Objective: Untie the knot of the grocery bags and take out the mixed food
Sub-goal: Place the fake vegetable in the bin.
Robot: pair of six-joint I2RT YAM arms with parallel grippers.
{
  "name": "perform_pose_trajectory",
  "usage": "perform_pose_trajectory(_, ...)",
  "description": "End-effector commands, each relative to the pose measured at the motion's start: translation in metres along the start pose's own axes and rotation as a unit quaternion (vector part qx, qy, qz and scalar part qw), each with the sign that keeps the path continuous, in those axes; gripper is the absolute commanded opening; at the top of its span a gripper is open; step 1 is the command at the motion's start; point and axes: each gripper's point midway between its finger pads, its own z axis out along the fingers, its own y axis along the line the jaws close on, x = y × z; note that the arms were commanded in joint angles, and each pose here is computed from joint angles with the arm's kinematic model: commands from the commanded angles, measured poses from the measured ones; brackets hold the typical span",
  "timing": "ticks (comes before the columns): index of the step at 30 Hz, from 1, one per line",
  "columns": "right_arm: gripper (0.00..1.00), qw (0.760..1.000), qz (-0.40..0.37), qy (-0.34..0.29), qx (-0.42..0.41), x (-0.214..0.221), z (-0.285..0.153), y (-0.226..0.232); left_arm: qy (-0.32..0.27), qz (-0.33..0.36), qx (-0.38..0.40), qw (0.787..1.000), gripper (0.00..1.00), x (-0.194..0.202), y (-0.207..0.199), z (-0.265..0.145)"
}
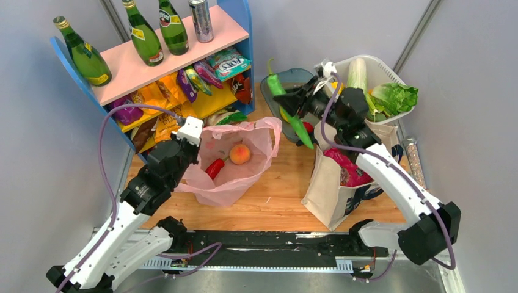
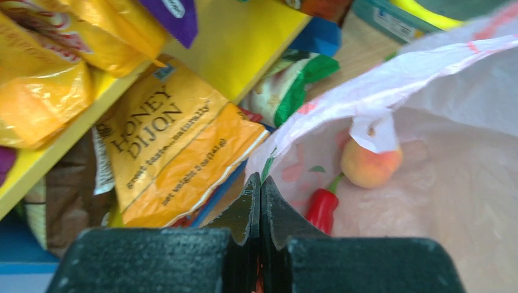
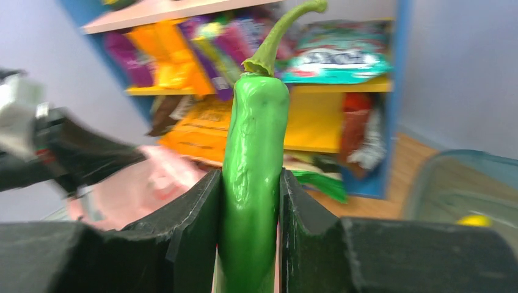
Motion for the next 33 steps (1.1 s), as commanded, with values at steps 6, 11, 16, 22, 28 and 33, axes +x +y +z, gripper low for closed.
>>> perform_pose_trajectory(6, 0.00, 0.983, -0.101, -0.017, 0.153, -0.054, -0.018, -0.169, -0.012, 0.001, 0.105, 0.994, 0.00, -0.002, -0.042, 0.011)
perform_pose_trajectory(11, 0.00, 0.969, -0.124, -0.008, 0.212, -0.066, -0.039, -0.258, -0.008, 0.006, 0.110, 0.994, 0.00, 0.001, -0.046, 0.013)
perform_pose_trajectory(16, 0.00, 0.961, -0.149, 0.008, 0.234, -0.065, -0.049, -0.334, -0.006, 0.012, 0.110, 0.994, 0.00, 0.003, -0.046, 0.014)
perform_pose_trajectory(22, 0.00, 0.958, -0.184, 0.029, 0.218, -0.049, -0.041, -0.393, -0.005, 0.018, 0.110, 0.994, 0.00, 0.004, -0.045, 0.015)
perform_pose_trajectory(28, 0.00, 0.951, -0.182, 0.075, 0.239, -0.011, -0.039, -0.441, -0.011, 0.018, 0.127, 0.992, 0.00, 0.003, -0.051, 0.013)
perform_pose_trajectory(33, 0.05, 0.939, -0.172, 0.109, 0.277, 0.025, -0.054, -0.462, -0.010, 0.019, 0.130, 0.991, 0.00, 0.003, -0.052, 0.013)
